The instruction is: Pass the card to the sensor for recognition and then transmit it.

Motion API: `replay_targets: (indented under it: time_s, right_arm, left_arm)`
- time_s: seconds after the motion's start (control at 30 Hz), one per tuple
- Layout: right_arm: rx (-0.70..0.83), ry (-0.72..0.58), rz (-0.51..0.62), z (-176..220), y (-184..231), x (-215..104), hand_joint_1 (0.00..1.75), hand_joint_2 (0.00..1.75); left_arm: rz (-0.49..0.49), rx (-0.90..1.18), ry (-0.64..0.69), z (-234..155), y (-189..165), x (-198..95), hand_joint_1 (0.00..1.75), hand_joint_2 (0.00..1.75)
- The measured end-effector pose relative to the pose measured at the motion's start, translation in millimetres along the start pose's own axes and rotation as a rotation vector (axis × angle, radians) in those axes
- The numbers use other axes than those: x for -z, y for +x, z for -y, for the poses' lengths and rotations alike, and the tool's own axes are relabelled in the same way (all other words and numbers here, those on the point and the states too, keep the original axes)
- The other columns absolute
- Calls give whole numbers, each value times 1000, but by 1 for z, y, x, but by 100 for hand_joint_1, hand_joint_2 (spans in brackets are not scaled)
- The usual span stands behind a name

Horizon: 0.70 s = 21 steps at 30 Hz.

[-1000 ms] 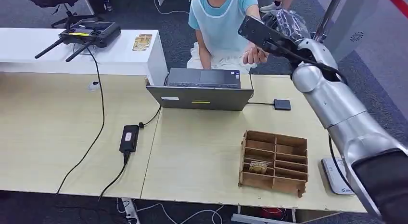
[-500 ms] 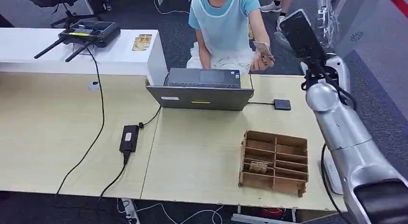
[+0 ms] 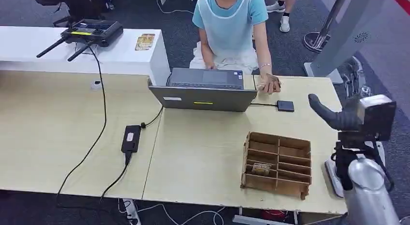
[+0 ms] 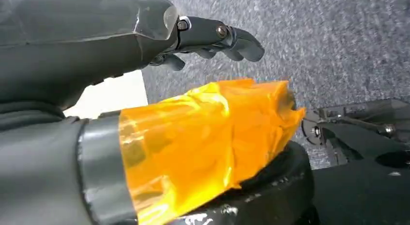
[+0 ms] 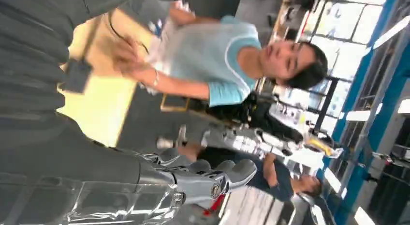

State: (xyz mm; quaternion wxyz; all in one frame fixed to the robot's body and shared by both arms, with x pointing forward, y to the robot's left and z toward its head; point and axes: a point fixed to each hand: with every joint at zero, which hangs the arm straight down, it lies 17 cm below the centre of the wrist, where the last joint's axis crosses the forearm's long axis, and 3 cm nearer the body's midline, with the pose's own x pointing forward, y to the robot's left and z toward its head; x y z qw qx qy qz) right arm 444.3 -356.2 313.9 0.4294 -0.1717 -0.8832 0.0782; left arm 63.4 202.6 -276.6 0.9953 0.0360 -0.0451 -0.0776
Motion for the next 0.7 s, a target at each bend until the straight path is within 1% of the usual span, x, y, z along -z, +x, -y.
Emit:
replay_targets:
  time_s: [0.03,0.1,0.17,0.23,0.37,0.47,0.7]
  right_arm:
    - [10,4,-3,2,-1,-14,0,175]
    - [11,-30,37,13,10,-35,0,175]
    - [-2,-75,97,17,27,-51,0,175]
    - [-3,-95,112,18,36,-63,0,175]
    - [-42,-114,140,19,50,-75,0,175]
    - [18,-90,141,11,58,-80,0,175]
    - [137,-31,129,-10,63,-79,0,175]
  left_arm:
    - [-4,-10,-4,0,-1,0,0,0]
    - [-10,-29,-7,1,-1,0,0,0]
    - [7,-55,-15,2,2,0,0,0]
    - [14,-69,-23,5,4,-1,0,0]
    - [10,-92,-18,5,3,-1,0,0]
    - [7,-99,1,1,3,0,0,0]
    - [11,-88,20,-3,4,0,0,0]
